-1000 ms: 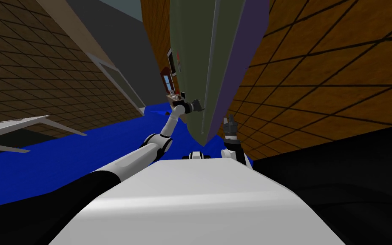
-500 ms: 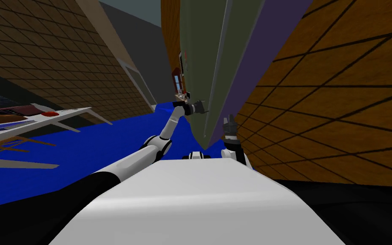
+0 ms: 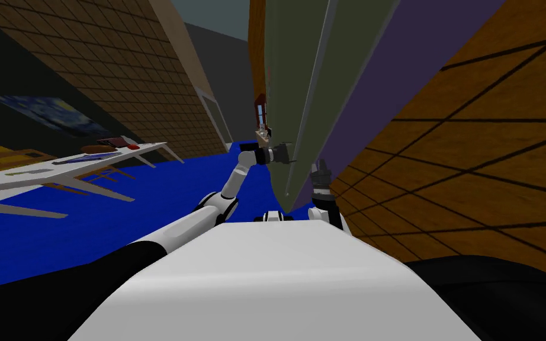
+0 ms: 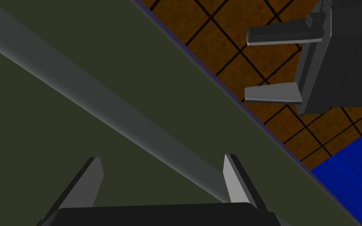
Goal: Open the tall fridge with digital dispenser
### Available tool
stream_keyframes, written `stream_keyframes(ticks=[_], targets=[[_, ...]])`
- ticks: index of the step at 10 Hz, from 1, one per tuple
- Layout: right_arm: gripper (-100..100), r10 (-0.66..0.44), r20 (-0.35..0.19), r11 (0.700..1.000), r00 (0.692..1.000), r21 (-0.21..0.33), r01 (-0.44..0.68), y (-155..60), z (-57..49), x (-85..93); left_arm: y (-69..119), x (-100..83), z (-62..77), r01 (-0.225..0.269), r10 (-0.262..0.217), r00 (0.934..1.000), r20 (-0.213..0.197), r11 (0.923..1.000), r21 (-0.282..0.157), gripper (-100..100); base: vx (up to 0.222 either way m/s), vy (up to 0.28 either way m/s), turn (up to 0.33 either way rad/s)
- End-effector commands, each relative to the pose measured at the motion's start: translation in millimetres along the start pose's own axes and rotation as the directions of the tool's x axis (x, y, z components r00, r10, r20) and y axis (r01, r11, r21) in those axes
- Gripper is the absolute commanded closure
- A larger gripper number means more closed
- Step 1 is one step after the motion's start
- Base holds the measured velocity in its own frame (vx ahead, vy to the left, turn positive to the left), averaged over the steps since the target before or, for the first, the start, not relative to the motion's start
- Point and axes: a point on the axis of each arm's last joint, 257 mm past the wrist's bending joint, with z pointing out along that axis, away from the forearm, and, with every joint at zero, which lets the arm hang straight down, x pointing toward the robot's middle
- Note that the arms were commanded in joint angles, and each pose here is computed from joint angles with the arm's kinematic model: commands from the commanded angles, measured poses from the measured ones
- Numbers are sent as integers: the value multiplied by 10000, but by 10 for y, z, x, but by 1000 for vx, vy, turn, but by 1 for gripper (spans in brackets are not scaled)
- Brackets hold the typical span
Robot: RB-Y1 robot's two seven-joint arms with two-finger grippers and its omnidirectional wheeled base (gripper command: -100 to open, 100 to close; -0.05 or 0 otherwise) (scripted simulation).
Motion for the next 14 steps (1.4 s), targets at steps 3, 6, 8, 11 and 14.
stream_keyframes(ticks=[3, 6, 8, 11, 14], targets=[[0, -4, -6, 10000, 10000, -3, 4, 0, 2, 0, -330, -296, 26, -48, -2, 9978, 662, 9971, 755, 100, -67, 116, -423], [0, -5, -5, 10000, 10000, -3, 5, 0, 1, 0, -585, -623, 0, 9, -191, 9909, 1335, 9907, 1357, 100, -124, 183, -296], [0, -4, -4, 10000, 10000, -1, 4, 0, 1, 0, -708, -759, -23, -20, -253, 9863, 1629, 9863, 1651, 100, -72, 80, -203], [0, -4, -5, 10000, 10000, -3, 4, 0, 1, 0, -943, -1027, -84, -108, -391, 9747, 2202, 9753, 2208, 100, -95, 105, -303], [0, -6, -5, 10000, 10000, -1, 6, 0, 1, -1, -1158, -1286, -164, -235, -544, 9598, 2752, 9620, 2720, 100, -95, 105, -269]])
